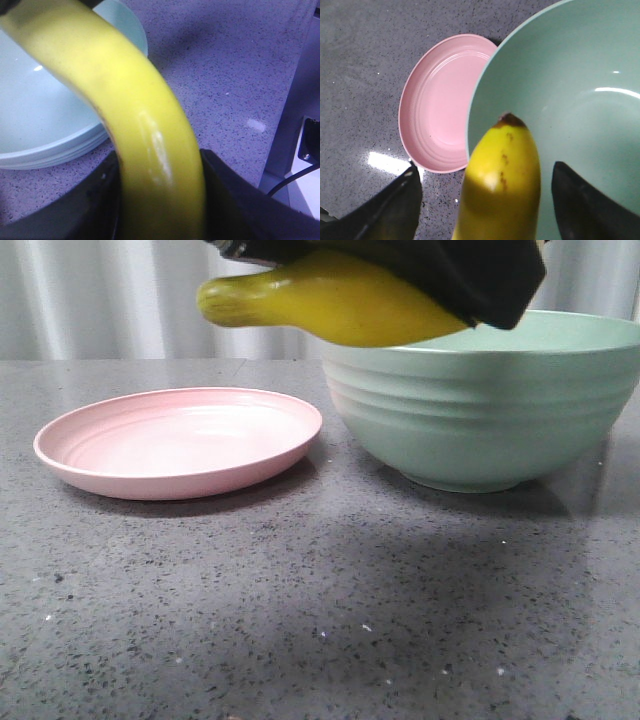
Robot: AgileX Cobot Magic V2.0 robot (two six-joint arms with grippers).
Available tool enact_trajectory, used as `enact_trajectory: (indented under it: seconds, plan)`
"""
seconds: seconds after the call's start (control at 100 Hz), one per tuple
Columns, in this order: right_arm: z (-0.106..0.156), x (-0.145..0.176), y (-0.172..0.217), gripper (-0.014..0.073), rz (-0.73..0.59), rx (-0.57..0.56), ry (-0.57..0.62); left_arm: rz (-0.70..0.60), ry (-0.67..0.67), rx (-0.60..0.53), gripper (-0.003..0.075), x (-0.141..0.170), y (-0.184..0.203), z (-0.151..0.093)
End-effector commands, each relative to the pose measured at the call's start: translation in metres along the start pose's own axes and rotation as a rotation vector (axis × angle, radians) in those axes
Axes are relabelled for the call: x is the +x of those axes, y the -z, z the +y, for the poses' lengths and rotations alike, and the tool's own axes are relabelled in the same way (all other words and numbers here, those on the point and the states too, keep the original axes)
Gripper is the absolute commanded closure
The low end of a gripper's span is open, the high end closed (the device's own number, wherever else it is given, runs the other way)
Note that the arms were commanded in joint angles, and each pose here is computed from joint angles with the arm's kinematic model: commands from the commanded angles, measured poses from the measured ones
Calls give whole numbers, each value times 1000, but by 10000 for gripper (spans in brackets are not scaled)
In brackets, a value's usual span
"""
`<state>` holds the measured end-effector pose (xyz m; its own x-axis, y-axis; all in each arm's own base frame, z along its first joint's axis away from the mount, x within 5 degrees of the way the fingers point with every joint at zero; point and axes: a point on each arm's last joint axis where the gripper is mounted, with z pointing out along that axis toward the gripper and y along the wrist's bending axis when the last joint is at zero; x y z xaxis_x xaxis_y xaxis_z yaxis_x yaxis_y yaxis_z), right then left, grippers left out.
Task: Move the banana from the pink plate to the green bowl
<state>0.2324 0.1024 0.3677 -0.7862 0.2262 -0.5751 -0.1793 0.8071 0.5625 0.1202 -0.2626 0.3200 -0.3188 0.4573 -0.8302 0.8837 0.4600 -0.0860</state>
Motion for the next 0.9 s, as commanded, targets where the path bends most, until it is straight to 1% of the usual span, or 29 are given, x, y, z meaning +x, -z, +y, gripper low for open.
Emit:
enact_trajectory:
  seconds: [0.0, 0.12, 0.18, 0.23, 0.35, 0.39, 0.44, 0.49, 0.54, 0.61, 0.75, 0.89]
  plan:
    - [9, -12, 5, 134, -71, -48, -16, -151, 7, 24, 512, -23, 15, -5]
    - [8, -11, 1, 137, -52, -42, -20, -151, 7, 24, 512, -23, 15, -5]
    - [8, -11, 1, 158, -52, -42, -20, -151, 7, 24, 511, -23, 15, -5]
    - [8, -11, 1, 200, -52, -42, -20, -151, 7, 24, 511, -23, 15, -5]
    - [8, -11, 1, 356, -50, -42, -20, -153, 5, 23, 507, -23, 15, -5]
    - [8, -11, 1, 396, -50, -42, -20, -157, 0, 21, 498, -24, 15, -5]
    - [8, -11, 1, 438, -50, -42, -20, -167, -8, 20, 459, -25, 16, -5]
    - [8, -11, 1, 470, -50, -43, -22, -176, -13, 19, 392, -25, 16, -5]
    - [8, -11, 1, 483, -50, -45, -23, -185, -13, 20, 310, -26, 18, -5]
    - [8, -11, 1, 483, -52, -45, -23, -195, -13, 17, 251, -28, 21, -4]
    - [8, -11, 1, 483, -50, -46, -25, -237, -68, 0, 248, -32, 36, -3]
    - [9, -11, 1, 483, -46, -52, -32, -336, -137, -25, 249, -40, 72, -2]
